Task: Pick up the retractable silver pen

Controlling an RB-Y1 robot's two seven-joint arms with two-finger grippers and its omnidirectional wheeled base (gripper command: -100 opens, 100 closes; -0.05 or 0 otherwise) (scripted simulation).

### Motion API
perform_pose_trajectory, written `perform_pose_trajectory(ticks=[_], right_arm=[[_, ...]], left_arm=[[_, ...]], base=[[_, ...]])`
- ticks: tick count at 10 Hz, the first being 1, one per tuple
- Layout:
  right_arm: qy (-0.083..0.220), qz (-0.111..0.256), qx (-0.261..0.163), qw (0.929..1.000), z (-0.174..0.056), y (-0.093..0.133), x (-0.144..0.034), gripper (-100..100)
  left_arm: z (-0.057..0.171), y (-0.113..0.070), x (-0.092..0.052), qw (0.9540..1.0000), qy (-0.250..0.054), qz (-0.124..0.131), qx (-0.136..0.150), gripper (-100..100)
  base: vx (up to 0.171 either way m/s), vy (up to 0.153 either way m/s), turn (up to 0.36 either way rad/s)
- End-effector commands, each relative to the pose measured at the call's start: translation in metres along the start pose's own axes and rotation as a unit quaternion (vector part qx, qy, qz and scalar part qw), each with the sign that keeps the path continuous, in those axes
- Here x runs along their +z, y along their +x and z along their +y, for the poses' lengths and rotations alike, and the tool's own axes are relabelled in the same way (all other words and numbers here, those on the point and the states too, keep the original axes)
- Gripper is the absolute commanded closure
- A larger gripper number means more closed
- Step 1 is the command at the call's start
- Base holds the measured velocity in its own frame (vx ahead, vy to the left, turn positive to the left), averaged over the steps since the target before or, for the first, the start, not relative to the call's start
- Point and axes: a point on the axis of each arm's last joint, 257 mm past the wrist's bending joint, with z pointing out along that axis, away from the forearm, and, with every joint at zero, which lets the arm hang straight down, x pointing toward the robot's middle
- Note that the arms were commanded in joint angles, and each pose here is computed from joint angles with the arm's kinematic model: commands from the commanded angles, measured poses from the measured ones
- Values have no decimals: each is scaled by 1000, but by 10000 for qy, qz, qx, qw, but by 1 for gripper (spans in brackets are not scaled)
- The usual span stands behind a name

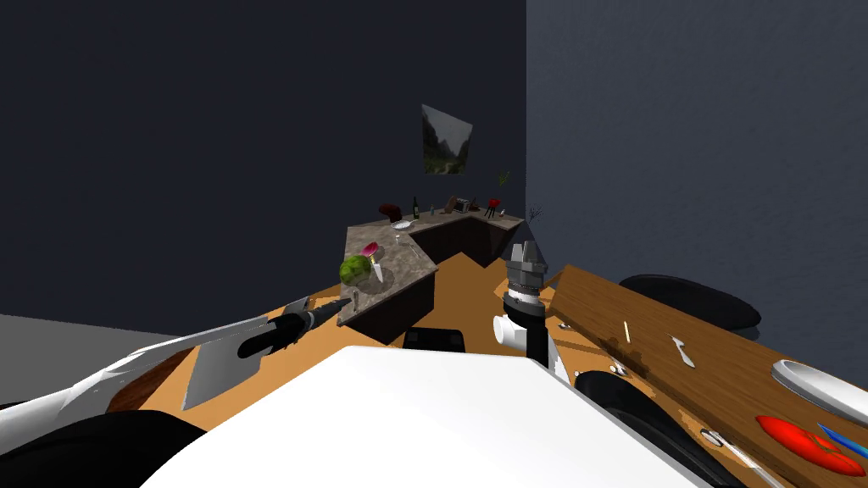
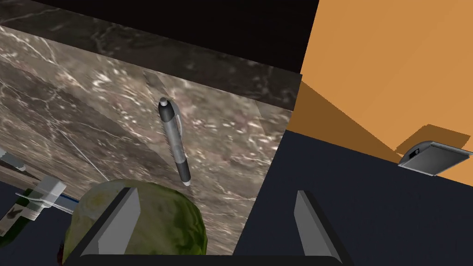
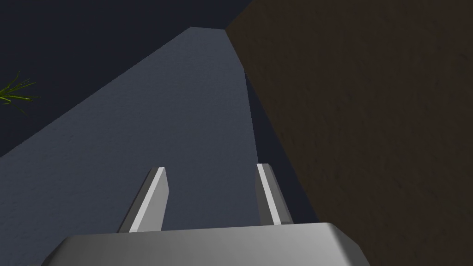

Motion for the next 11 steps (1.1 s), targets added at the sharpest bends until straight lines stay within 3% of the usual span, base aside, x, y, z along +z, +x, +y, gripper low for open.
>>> perform_pose_trajectory(ticks=[1,7,8,9,10,11], right_arm=[[0,0,0,10000,0,0,0,0],[0,0,0,10000,0,0,0,0],[0,0,-1,10000,0,0,0,0],[0,0,-1,10000,0,0,0,0],[0,0,-1,10000,0,0,0,0],[0,0,-1,10000,0,0,0,0]], left_arm=[[22,2,-4,9993,-345,67,91,-100],[70,4,-14,9928,-1134,201,318,-100],[66,3,-12,9939,-1046,191,293,-100],[68,3,-12,9937,-1067,190,296,0],[79,6,-10,9935,-1095,174,238,-100],[83,7,-9,9935,-1105,170,218,-100]], base=[[99,-112,-189],[63,-59,-102],[29,-21,-13],[5,-4,3],[18,-9,-102],[27,-6,-79]])
